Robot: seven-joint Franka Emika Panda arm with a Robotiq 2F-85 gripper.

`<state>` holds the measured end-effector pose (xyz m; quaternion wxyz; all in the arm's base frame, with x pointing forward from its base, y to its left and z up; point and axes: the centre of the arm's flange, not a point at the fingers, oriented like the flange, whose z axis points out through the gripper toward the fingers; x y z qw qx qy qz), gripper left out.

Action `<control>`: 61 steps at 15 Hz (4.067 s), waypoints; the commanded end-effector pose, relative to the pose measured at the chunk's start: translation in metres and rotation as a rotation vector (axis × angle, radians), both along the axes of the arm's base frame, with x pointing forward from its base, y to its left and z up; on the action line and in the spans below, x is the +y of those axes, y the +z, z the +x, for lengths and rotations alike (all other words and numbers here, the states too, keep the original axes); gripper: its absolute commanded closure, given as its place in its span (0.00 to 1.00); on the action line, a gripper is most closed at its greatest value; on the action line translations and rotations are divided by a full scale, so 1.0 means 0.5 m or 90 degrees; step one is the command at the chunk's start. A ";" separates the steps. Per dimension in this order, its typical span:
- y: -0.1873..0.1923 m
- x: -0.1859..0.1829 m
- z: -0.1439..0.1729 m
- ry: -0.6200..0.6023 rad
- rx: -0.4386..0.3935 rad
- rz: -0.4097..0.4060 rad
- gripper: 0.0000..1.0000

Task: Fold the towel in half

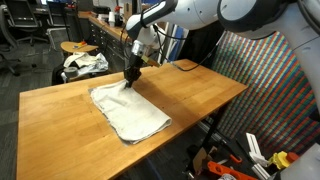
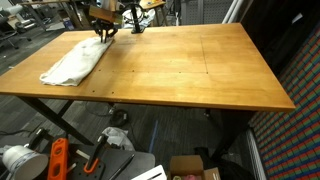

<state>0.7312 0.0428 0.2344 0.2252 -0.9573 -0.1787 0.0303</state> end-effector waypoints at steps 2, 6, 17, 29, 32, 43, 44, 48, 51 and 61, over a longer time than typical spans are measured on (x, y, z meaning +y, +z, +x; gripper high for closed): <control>0.037 -0.002 -0.169 -0.015 -0.040 0.065 0.83; 0.033 0.008 -0.231 -0.029 -0.052 0.080 0.84; 0.030 0.070 -0.388 -0.112 -0.227 -0.007 0.83; 0.149 0.204 -0.338 -0.150 -0.169 -0.199 0.82; 0.174 0.216 -0.282 -0.167 -0.098 -0.233 0.84; 0.192 0.270 -0.123 -0.203 0.021 -0.143 0.84; 0.180 0.262 -0.109 -0.208 0.022 -0.147 0.85; 0.135 0.228 -0.067 -0.225 0.032 -0.170 0.85; 0.107 0.202 -0.054 -0.211 0.064 -0.202 0.84; 0.034 0.168 -0.041 -0.220 0.080 -0.198 0.84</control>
